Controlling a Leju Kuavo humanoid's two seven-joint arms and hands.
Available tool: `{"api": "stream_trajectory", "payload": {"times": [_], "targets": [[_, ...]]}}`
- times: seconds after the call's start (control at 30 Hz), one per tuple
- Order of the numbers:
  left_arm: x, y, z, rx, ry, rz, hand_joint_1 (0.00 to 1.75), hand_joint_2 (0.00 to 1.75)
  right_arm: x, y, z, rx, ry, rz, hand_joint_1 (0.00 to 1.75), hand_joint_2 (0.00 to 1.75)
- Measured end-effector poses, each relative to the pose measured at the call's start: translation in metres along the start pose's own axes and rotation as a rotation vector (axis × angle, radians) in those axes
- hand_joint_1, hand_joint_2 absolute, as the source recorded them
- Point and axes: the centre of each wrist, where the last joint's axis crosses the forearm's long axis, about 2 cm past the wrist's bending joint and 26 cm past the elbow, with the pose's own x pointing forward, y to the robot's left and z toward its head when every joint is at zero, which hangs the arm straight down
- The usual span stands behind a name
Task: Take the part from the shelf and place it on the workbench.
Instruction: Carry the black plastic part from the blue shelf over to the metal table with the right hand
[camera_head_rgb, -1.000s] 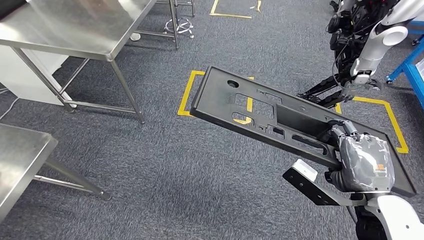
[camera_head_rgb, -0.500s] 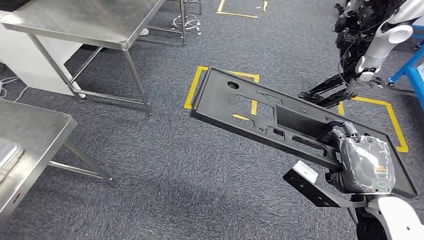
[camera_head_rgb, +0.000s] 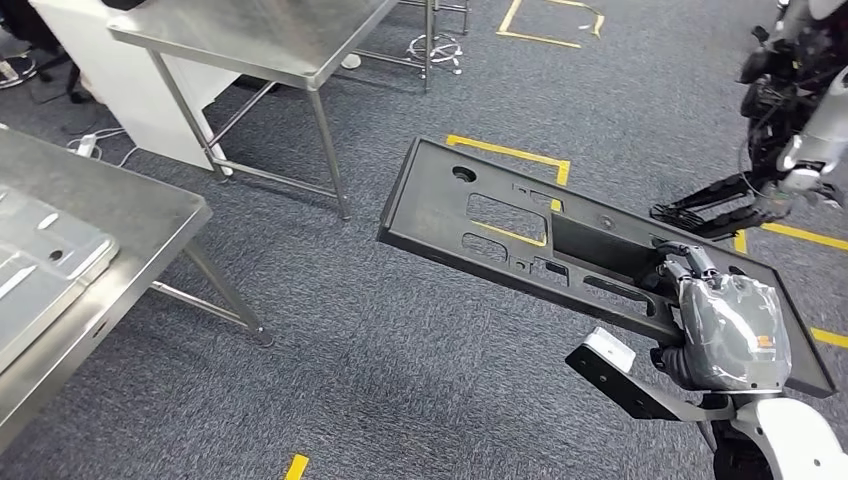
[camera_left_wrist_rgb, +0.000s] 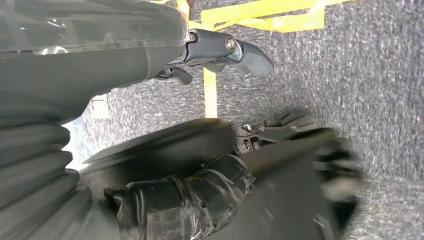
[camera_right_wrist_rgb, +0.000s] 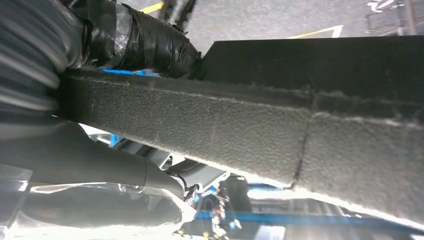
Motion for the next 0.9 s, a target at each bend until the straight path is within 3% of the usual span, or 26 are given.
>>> {"api": "stream_trajectory", "payload": {"times": [0.9], "targets": [[0.006, -0.030, 0.006, -0.008, -0.042, -0.068, 0.00, 1.75, -0.024, 0.001, 0.025, -0.030, 0.024, 0.015, 1.75, 1.75]]}}
